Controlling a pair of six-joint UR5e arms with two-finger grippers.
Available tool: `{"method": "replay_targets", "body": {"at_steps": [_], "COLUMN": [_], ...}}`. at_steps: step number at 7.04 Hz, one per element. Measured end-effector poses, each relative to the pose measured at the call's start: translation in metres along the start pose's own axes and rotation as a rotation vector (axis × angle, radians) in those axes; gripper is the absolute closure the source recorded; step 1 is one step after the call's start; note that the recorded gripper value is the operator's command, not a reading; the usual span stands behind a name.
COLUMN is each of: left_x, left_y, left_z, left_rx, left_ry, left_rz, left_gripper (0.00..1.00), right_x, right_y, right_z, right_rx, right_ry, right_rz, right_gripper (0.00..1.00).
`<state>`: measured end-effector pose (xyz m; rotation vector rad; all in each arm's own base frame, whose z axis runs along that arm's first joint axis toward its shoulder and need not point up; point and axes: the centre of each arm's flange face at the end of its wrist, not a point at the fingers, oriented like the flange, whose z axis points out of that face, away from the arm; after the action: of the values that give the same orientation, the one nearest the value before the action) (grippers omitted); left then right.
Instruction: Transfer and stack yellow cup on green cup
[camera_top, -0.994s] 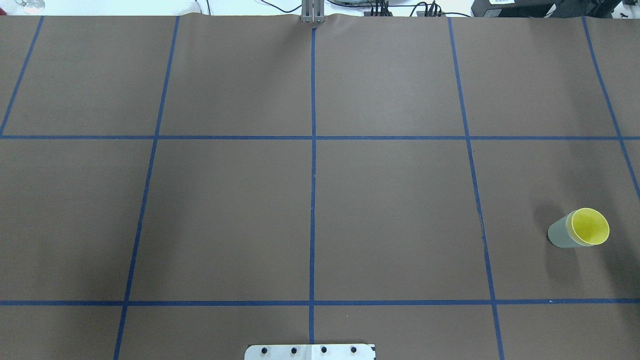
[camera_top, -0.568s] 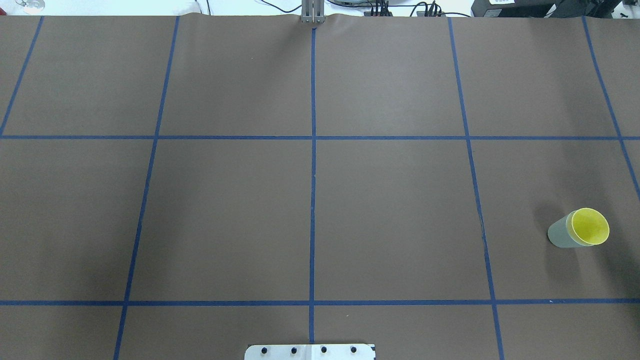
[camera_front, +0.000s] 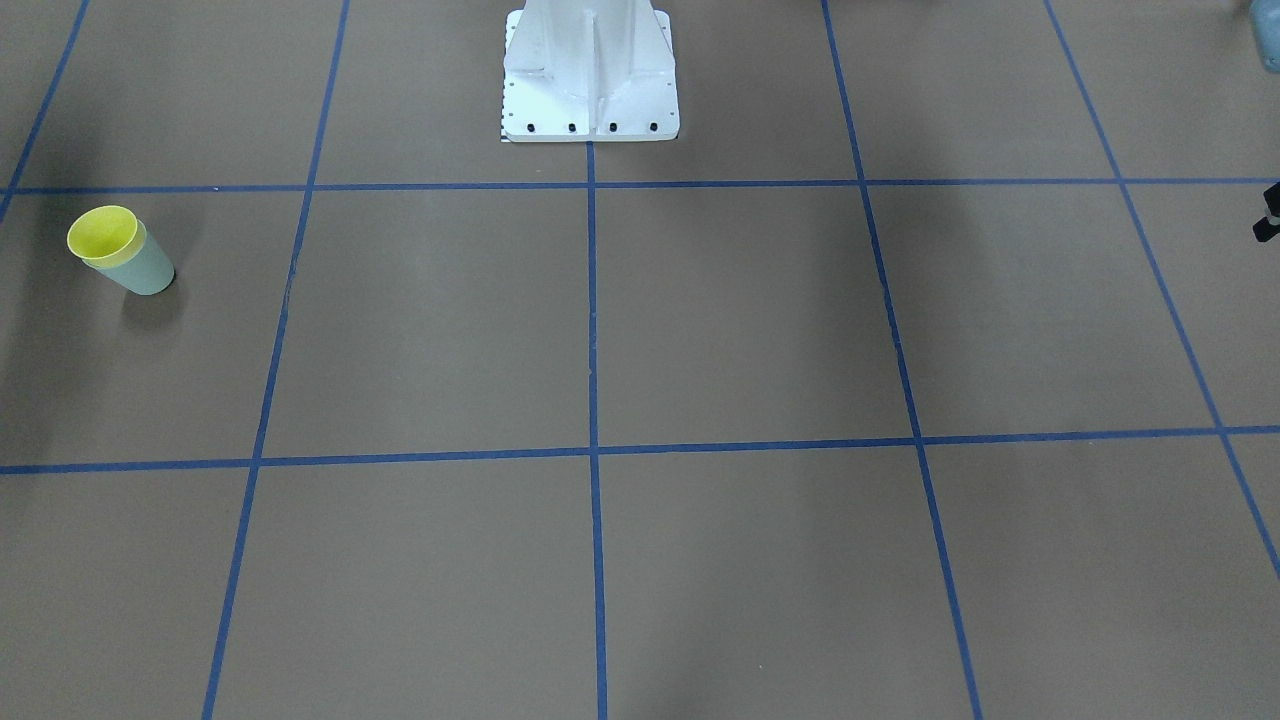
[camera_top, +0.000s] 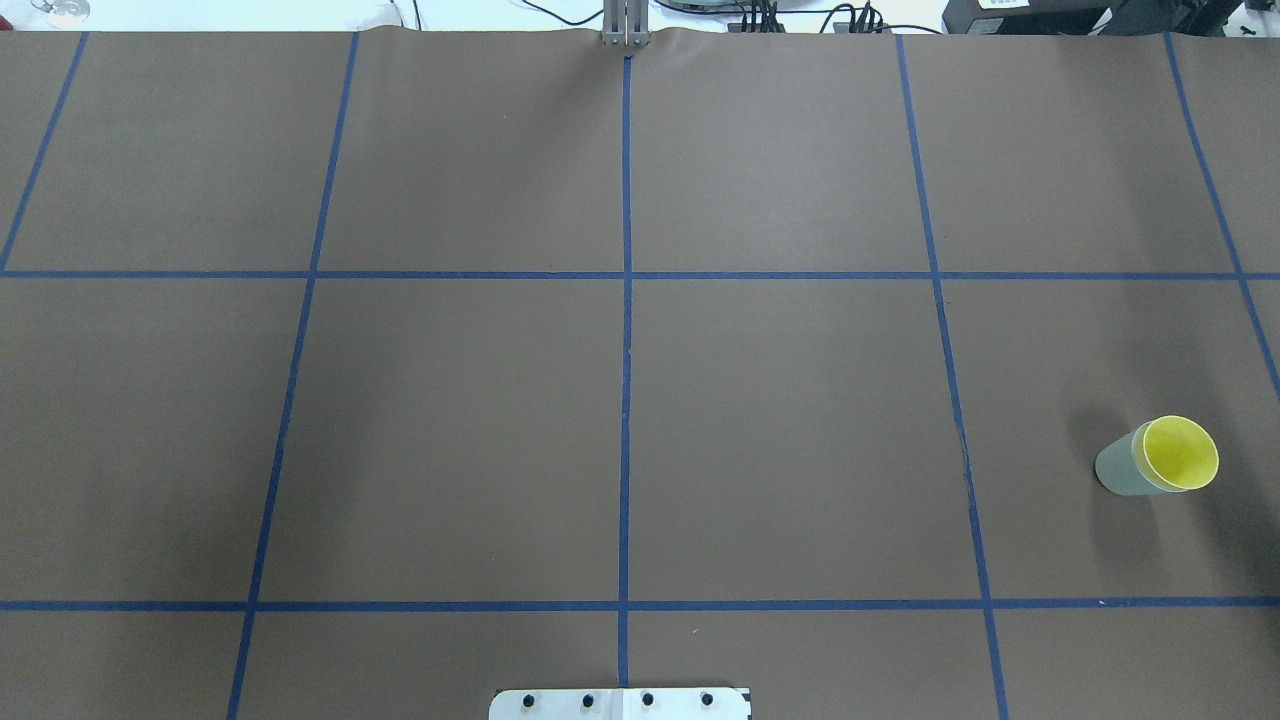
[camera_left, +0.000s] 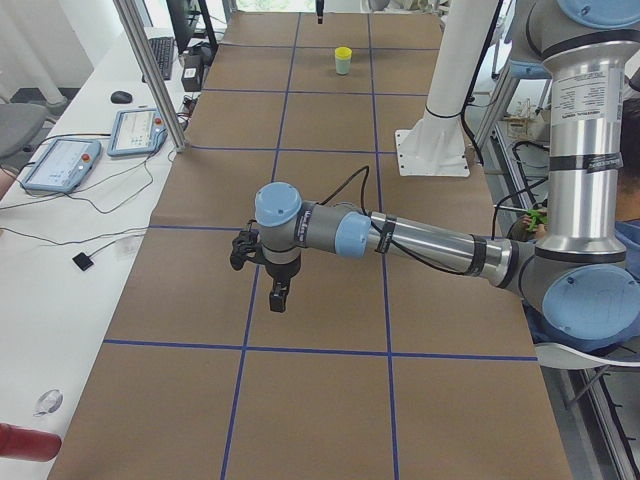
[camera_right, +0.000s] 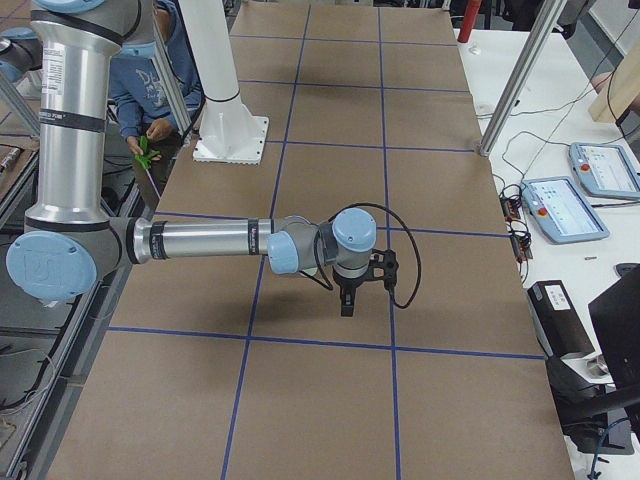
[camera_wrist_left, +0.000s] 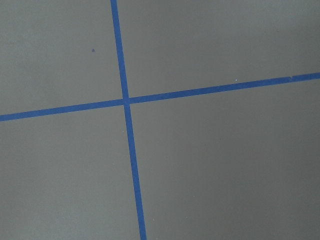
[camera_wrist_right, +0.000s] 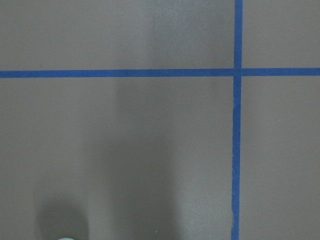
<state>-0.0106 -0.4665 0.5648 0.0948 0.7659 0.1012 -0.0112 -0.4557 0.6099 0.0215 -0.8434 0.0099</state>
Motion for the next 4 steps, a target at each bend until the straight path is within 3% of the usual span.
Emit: {"method": "replay_targets", "body": {"at_steps": [4], "left_x": [0.013], "left_y": [-0.002], "left_z": [-0.012], "left_rx": [0.025], "left_ry": [0.009], "left_rz": [0.025], "left_gripper": [0.0], "right_x": [-0.002], "right_y": [-0.002], "right_z": [-0.002], "right_rx": [0.007], "right_ry": [-0.002], "right_rz": [-0.003], "right_gripper": [0.0]}}
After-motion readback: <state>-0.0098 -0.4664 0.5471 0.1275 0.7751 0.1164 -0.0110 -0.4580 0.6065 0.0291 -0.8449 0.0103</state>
